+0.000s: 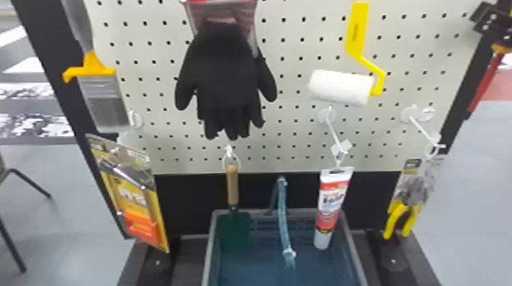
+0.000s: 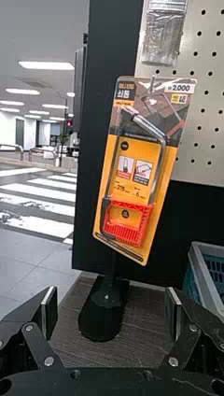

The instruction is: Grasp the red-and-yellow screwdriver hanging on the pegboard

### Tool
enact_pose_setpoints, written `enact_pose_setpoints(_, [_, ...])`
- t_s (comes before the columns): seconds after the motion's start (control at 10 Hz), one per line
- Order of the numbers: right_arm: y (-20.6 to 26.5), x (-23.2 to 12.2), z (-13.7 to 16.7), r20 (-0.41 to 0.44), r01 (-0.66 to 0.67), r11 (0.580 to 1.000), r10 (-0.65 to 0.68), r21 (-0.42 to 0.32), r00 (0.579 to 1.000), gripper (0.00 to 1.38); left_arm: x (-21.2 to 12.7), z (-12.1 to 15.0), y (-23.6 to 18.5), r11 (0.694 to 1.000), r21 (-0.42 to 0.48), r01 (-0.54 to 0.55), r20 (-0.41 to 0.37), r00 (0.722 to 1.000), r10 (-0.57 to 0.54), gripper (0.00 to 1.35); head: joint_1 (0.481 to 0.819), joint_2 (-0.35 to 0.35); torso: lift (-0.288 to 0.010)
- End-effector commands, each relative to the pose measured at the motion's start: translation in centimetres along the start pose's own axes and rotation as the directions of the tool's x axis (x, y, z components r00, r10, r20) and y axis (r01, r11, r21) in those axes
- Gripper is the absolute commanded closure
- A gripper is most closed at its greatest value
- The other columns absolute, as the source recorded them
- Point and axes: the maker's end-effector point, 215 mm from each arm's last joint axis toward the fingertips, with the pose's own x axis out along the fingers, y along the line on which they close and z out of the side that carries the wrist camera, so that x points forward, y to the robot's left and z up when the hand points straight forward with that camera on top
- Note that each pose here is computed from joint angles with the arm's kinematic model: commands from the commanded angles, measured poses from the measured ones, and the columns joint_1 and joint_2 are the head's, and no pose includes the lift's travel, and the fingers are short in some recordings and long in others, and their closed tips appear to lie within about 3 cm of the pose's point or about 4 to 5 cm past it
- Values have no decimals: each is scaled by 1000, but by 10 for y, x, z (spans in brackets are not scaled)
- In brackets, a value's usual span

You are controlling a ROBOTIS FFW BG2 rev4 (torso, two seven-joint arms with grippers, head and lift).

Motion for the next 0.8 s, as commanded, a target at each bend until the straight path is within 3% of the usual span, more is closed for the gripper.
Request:
enact_pose_setpoints(0.0, [-3, -3, -2, 8, 11, 1000, -11, 20, 1000, 964, 0, 0, 0, 1000, -3, -1, 0, 1000, 1, 387, 549, 0, -100])
enact_pose_setpoints(0.2, [-1, -1, -2, -1, 10, 1000, -10, 8, 1000, 1269, 0, 1, 0, 1000, -2, -2, 2, 1000, 2, 387, 549, 0, -100])
enact_pose_setpoints(0.7, [8, 3, -5, -15, -6, 1000, 6, -3, 1000, 1274, -1, 0, 2, 1000, -7, -11, 0, 1000, 11, 387, 549, 0, -100])
